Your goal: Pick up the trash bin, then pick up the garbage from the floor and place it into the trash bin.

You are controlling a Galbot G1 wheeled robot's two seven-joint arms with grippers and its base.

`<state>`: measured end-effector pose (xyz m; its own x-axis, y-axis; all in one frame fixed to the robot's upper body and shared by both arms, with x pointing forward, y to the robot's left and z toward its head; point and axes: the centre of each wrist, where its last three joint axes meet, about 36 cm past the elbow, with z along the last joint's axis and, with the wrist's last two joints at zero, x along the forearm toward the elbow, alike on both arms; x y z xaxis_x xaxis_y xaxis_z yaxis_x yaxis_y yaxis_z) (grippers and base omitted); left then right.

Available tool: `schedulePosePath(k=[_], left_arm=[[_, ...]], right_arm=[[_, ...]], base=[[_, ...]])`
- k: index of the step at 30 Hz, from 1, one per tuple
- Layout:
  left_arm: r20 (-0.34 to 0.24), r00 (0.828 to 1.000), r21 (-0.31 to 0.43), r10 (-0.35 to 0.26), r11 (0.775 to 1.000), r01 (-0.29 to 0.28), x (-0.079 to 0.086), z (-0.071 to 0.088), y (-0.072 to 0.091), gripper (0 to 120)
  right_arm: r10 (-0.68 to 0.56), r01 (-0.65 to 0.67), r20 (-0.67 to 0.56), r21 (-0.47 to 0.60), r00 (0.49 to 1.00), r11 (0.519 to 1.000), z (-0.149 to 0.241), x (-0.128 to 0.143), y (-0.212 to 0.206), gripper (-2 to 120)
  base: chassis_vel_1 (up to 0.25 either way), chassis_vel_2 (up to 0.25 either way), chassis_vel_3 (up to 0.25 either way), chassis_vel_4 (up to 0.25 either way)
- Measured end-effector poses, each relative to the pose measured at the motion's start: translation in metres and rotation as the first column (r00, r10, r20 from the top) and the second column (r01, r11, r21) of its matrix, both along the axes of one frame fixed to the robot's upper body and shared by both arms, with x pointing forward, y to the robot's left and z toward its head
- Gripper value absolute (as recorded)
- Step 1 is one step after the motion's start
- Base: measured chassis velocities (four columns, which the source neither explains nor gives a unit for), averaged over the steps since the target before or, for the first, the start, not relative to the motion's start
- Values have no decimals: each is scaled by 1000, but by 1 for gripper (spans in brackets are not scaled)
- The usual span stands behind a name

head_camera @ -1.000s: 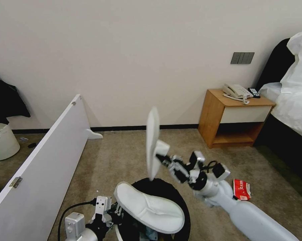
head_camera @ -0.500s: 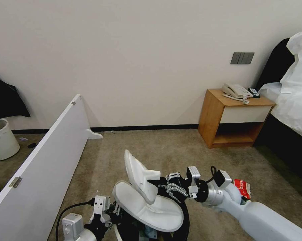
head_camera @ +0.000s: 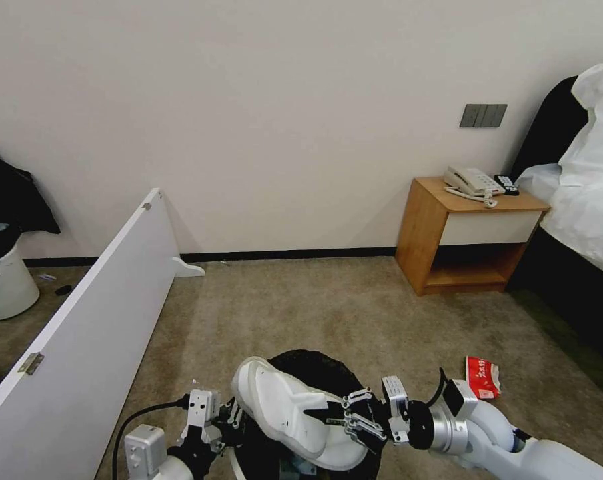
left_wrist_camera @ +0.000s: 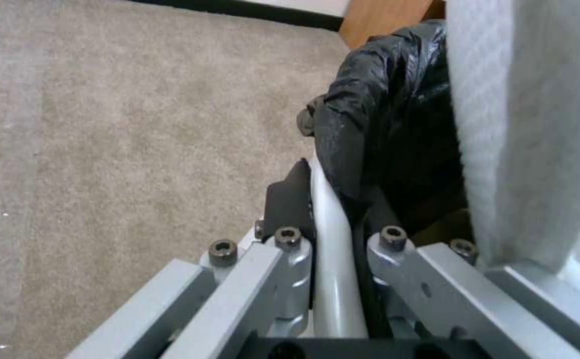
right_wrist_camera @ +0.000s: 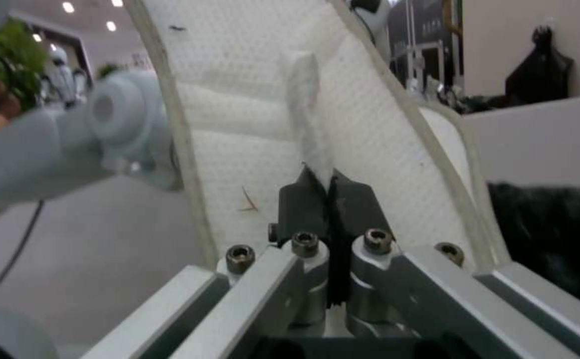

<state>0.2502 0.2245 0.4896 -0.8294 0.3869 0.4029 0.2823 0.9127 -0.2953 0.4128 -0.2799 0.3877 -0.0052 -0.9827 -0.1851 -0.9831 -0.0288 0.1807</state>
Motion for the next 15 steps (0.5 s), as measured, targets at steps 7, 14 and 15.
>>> schedulePosePath(k=[7, 14, 15], left_arm=[[2, 1000, 6, 0, 1000, 0, 0, 1, 1, 4], [2, 1000, 4, 1, 1000, -1, 0, 1, 0, 4], [2, 1000, 4, 1, 1000, -1, 0, 1, 0, 4]], right_arm=[[-29, 32, 32, -94, 999, 995, 3, 1, -12, 0], [-54, 62, 55, -167, 997, 984, 8, 2, -20, 0], [-54, 62, 55, -167, 997, 984, 8, 2, -20, 0]], base=[[0, 0, 0, 0], [0, 0, 0, 0], [0, 0, 0, 0]])
